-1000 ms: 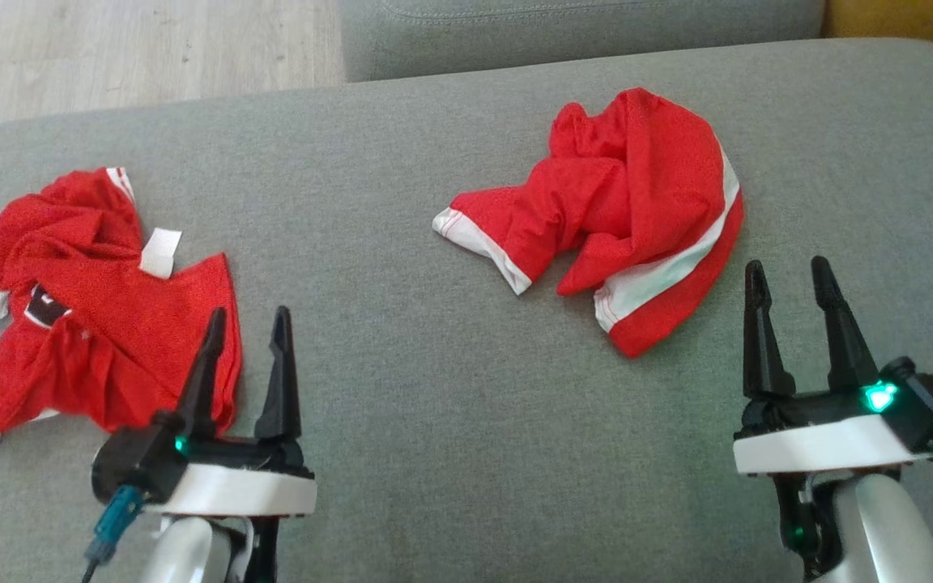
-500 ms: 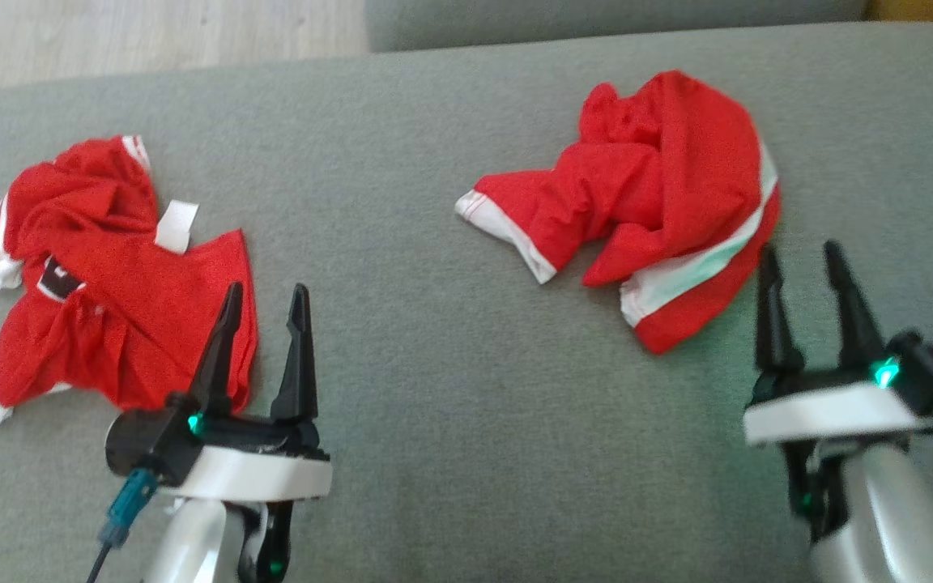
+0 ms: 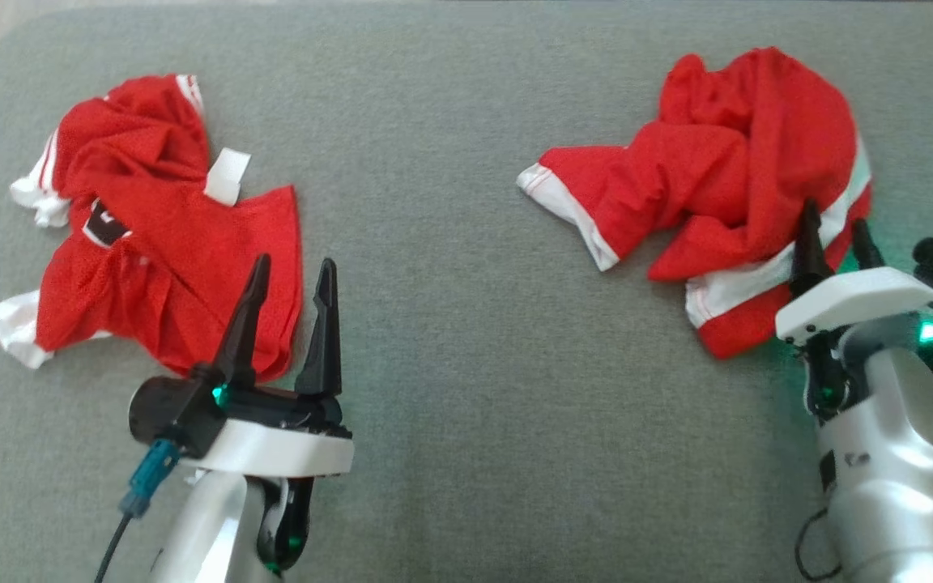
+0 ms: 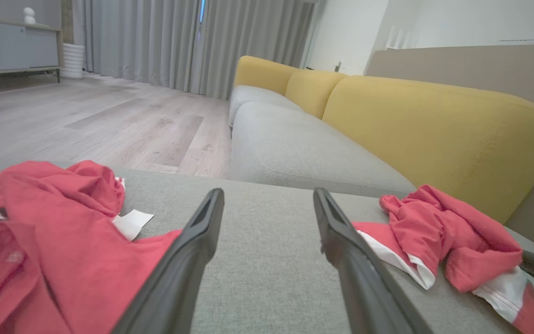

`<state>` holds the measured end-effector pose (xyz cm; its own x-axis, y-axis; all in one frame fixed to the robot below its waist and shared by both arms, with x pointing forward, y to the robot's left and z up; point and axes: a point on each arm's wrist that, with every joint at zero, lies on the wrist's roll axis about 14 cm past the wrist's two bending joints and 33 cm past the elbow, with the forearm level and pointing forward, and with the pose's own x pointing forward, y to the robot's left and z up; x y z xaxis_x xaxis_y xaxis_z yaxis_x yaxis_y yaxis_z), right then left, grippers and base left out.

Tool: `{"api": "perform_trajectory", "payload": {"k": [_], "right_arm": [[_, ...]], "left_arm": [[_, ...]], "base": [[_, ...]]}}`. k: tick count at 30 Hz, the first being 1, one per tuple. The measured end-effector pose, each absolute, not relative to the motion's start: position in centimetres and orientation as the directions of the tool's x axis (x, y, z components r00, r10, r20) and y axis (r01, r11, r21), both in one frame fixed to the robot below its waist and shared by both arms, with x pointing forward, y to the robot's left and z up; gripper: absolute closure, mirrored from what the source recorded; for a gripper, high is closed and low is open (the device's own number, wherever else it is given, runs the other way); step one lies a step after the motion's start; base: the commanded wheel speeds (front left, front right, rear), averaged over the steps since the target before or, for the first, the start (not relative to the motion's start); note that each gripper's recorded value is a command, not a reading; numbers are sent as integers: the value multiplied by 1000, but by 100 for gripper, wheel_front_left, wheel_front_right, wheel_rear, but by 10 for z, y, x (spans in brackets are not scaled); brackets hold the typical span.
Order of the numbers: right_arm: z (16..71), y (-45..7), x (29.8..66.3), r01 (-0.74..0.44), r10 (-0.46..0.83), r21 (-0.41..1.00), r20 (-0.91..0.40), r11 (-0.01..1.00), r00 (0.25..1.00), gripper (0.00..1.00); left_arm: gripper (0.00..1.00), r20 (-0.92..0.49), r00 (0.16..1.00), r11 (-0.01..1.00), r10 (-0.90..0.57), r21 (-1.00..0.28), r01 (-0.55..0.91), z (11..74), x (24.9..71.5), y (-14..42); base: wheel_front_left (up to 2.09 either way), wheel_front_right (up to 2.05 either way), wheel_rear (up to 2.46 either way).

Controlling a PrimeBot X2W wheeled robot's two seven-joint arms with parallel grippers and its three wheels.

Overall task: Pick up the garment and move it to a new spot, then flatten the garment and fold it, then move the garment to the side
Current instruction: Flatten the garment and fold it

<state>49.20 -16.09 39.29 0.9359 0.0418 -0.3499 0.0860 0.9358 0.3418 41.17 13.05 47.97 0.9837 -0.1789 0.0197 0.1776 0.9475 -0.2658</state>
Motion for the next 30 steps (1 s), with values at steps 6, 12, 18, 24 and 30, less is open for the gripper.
{"api": "perform_trajectory", "payload": {"k": [6,12,18,24,30], "right_arm": [[373,-147,498,107,66,367,-430,924,901,100],[389,-165,500,140,-6,358,-351,923,936,100],[462,-222,520,193,-156,325,-138,926,978,100],[602,-250,541,135,-179,194,230,972,957,100],[690,-190,535,-36,26,14,438,999,899,100]], "left_arm": [[0,13,986,949,-167,-270,164,477,412,136],[0,27,984,945,-175,-276,176,482,413,132],[0,64,979,936,-191,-289,201,495,412,125],[0,101,976,929,-192,-302,214,509,404,123],[0,103,981,928,-165,-321,190,510,387,131]], "base": [[0,0,0],[0,0,0],[0,0,0],[0,0,0],[0,0,0]]}}
